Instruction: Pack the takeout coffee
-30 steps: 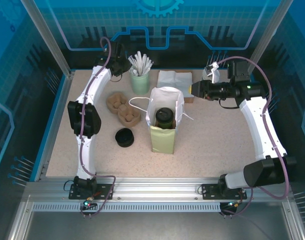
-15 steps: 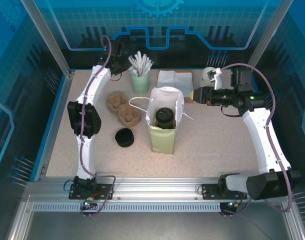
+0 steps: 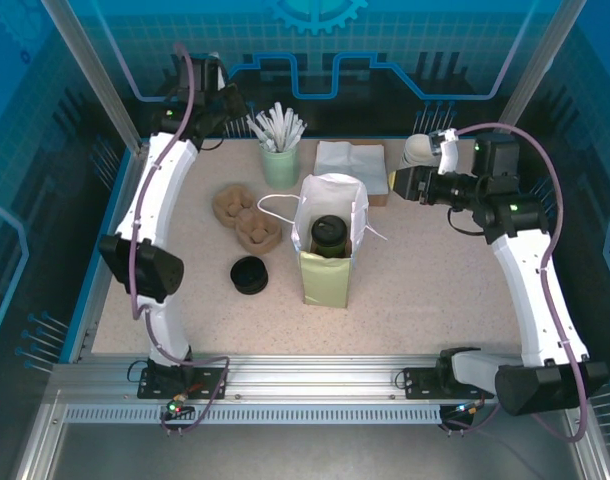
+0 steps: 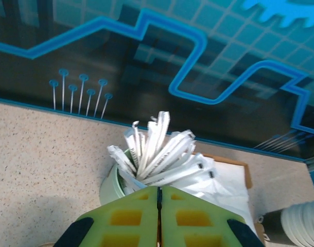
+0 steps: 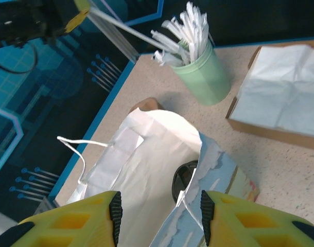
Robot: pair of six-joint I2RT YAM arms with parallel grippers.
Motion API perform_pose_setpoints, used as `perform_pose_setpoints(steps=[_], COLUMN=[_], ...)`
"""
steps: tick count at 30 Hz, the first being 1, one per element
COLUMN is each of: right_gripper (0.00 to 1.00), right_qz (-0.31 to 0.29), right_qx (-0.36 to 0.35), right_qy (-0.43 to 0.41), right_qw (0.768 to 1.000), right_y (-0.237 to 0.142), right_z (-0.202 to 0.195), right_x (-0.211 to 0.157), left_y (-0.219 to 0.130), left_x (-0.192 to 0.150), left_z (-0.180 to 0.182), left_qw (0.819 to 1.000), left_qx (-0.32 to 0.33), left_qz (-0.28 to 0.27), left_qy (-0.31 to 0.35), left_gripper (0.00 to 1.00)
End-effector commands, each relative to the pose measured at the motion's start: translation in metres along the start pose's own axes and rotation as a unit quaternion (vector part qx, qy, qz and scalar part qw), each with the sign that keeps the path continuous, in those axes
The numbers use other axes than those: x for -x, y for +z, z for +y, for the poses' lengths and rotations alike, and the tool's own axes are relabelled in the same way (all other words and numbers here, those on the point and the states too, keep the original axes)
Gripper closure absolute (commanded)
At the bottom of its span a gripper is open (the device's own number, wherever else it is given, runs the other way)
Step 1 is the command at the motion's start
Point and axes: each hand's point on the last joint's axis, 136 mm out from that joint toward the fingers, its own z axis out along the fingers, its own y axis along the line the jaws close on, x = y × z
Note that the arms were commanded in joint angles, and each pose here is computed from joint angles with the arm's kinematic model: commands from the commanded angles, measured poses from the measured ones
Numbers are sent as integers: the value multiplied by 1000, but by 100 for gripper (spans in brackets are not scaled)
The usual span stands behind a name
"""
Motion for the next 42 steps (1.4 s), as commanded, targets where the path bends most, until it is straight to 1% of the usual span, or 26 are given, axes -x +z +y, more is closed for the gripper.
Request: perform_pose_setpoints(steps=[1, 7, 12, 16, 21, 23, 25, 32, 37, 42], right_gripper=[53, 54, 54, 54, 54, 54, 54, 54, 54, 53], right_qz=[-41, -55, -66, -70, -76, -76, -78, -88, -80, -77], right_qx=[-23, -37, -45, -46, -53, -55, -61, -85, -96, -85], right_qy=[-12, -22, -31, -41, -47, -46, -45, -33, -23, -30], right_qw=[999, 998, 996, 996, 995, 995, 994, 992, 992, 993], right_y=[-14, -29, -38, -40, -41, -41, -42, -43, -32, -20], right_z=[-2, 2, 1, 1, -2, -2, -4, -8, -19, -21], right_x=[10, 2, -10, -17, -17, -15, -12, 11, 20, 33], left_y=[-30, -99, -144, -178, -215, -229, -241, -267, -274, -269], left_x=[9, 26, 27, 18, 1, -9, -21, -69, -103, -134], left_z=[-15, -47, -66, -80, -93, -100, -108, -122, -129, -127], left_qw=[999, 994, 988, 983, 974, 967, 960, 939, 929, 925], left_qx=[-15, -72, -115, -156, -207, -237, -264, -325, -338, -329], left_qz=[-23, -61, -72, -67, -53, -39, -25, 31, 72, 111], left_qy=[38, 60, 69, 72, 78, 82, 91, 105, 132, 154], left_gripper=[92, 96, 96, 97, 97, 99, 100, 100, 100, 100])
